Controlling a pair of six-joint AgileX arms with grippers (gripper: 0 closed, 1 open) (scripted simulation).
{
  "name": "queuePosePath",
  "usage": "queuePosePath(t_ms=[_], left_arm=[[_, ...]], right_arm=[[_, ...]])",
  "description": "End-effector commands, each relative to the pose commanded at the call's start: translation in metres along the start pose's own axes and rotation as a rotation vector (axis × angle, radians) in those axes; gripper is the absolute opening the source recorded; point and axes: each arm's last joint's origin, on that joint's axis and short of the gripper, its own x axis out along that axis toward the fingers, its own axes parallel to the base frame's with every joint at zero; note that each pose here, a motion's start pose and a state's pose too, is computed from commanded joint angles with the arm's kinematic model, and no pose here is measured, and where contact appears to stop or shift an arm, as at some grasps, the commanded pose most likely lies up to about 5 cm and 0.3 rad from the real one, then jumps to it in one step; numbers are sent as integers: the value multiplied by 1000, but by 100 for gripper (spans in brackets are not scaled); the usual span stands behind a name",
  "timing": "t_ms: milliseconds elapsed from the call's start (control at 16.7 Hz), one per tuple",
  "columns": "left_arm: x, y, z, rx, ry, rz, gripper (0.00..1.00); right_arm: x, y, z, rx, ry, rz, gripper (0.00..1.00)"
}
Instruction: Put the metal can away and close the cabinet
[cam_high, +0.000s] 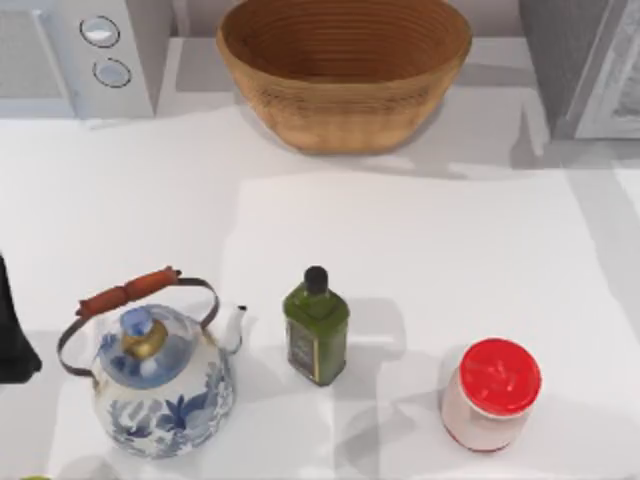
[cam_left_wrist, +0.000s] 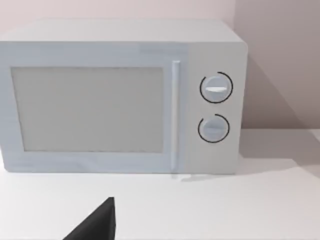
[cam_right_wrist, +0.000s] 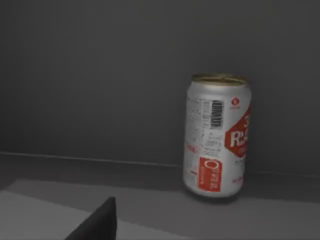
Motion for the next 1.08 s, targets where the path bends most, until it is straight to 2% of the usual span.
queuePosePath(t_ms=[120, 360, 660, 900, 1080], left_arm=[[0, 0, 0, 0, 0, 0, 100], [0, 0, 0, 0, 0, 0, 100], [0, 0, 0, 0, 0, 0, 100], [0, 0, 0, 0, 0, 0, 100], [0, 0, 0, 0, 0, 0, 100]], right_arm=[[-36, 0, -45, -4, 30, 3, 100], [-94, 0, -158, -4, 104, -13, 100], [-132, 0, -275, 8, 144, -63, 100], [-141, -1, -326, 21, 144, -102, 100], [-143, -2, -335, 24, 140, -112, 100]])
